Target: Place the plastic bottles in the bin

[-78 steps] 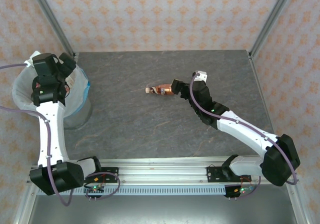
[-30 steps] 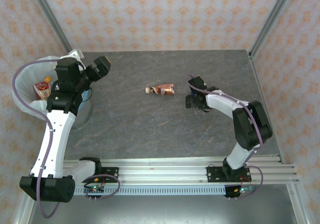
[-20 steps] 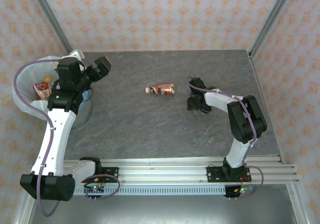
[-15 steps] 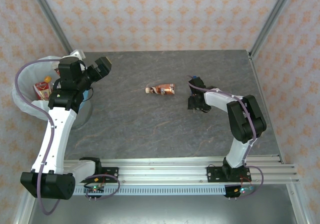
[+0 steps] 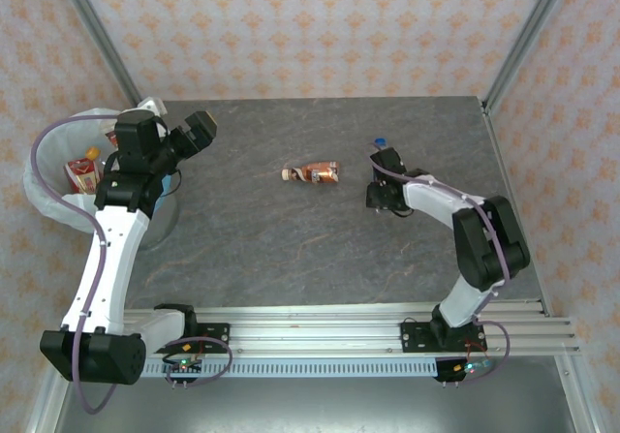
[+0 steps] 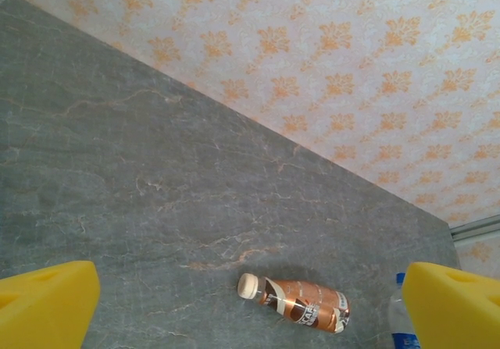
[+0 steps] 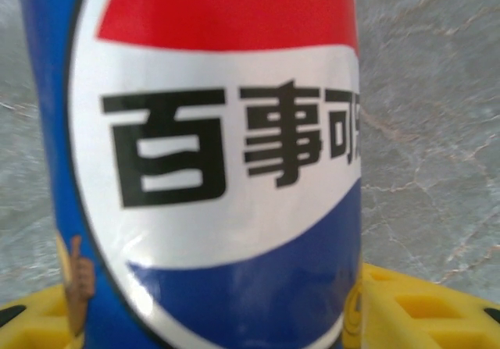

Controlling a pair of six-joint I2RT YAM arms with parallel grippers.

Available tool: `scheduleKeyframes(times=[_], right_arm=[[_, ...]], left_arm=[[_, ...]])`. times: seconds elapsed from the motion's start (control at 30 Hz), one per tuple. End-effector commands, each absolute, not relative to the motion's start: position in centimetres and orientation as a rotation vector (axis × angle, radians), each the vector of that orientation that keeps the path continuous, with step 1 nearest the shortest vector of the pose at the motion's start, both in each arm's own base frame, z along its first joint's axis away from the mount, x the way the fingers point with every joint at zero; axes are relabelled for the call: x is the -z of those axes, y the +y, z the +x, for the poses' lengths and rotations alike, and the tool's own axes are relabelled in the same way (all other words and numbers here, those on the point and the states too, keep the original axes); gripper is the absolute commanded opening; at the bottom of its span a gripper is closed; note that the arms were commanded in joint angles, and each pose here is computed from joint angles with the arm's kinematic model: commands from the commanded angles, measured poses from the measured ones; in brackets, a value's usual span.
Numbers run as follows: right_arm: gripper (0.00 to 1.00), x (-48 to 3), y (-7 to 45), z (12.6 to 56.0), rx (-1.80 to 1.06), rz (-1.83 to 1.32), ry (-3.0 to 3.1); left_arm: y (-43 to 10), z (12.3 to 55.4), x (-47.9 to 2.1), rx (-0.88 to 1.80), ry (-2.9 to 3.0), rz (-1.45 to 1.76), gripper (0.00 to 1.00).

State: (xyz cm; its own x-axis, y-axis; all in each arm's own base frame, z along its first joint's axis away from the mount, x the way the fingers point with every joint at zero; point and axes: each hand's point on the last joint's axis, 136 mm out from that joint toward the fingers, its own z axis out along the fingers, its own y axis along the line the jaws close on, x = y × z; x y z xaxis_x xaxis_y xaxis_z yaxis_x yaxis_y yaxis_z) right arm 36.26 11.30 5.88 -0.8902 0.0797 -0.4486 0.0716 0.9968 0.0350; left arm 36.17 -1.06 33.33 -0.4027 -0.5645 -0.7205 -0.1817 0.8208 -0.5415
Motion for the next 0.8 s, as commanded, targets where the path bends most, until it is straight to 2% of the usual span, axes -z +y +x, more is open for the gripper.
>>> scheduleKeyframes(times=[0.0, 0.47, 0.77], right_arm=[[0.45, -8.4, 11.0, 36.7, -0.037, 0.116, 2.582], [0.40, -14.8, 16.0, 36.2, -0.302, -0.040, 2.342], [0.39, -18.9, 23.2, 35.3, -0.584, -0.196, 2.216]], left_arm=[[-1.4, 36.2, -32.3, 0.474, 2.012, -0.546, 1.00], [-2.9, 37.2, -31.6, 0.579, 2.042, -0.548, 1.00], [-7.5, 38.1, -32.3, 0.744, 2.049, -0.396, 1.00]])
